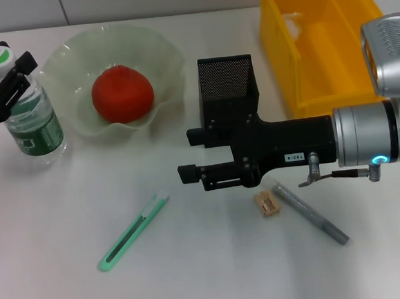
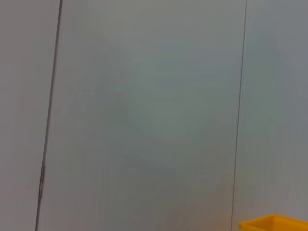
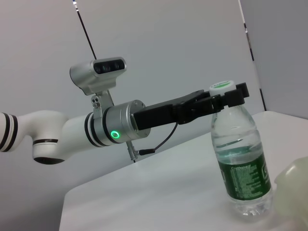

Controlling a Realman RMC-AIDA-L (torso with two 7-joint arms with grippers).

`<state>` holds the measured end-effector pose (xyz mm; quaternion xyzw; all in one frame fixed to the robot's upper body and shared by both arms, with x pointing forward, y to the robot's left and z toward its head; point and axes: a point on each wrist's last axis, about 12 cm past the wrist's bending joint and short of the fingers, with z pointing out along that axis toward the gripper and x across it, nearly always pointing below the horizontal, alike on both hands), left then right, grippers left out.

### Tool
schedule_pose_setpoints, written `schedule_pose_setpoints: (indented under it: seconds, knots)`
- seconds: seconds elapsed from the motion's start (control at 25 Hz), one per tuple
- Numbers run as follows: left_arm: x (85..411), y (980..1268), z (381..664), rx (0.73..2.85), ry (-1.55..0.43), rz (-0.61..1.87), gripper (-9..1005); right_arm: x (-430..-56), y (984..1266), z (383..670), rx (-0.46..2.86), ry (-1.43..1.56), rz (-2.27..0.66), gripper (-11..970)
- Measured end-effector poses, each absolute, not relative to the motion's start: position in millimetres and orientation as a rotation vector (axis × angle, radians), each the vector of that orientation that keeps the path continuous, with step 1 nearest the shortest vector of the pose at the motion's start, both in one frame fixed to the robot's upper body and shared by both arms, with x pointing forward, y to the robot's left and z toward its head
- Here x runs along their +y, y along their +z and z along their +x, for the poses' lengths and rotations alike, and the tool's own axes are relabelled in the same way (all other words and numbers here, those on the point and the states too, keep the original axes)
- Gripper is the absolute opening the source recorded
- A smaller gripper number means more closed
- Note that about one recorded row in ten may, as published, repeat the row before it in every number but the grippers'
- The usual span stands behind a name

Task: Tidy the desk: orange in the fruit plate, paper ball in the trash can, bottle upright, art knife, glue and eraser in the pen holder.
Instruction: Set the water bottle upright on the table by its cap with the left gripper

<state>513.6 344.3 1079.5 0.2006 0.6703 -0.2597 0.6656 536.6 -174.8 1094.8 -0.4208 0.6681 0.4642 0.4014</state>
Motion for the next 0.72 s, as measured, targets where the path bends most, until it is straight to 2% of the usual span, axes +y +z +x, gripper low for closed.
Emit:
schedule_pose_setpoints:
  seconds: [0.72]
  knots:
    - [340.8,1075.4,514.0,1.522,-0.563,0.456,600,-174.8,1094.1,536.5,1.692,1.176,-1.062,728]
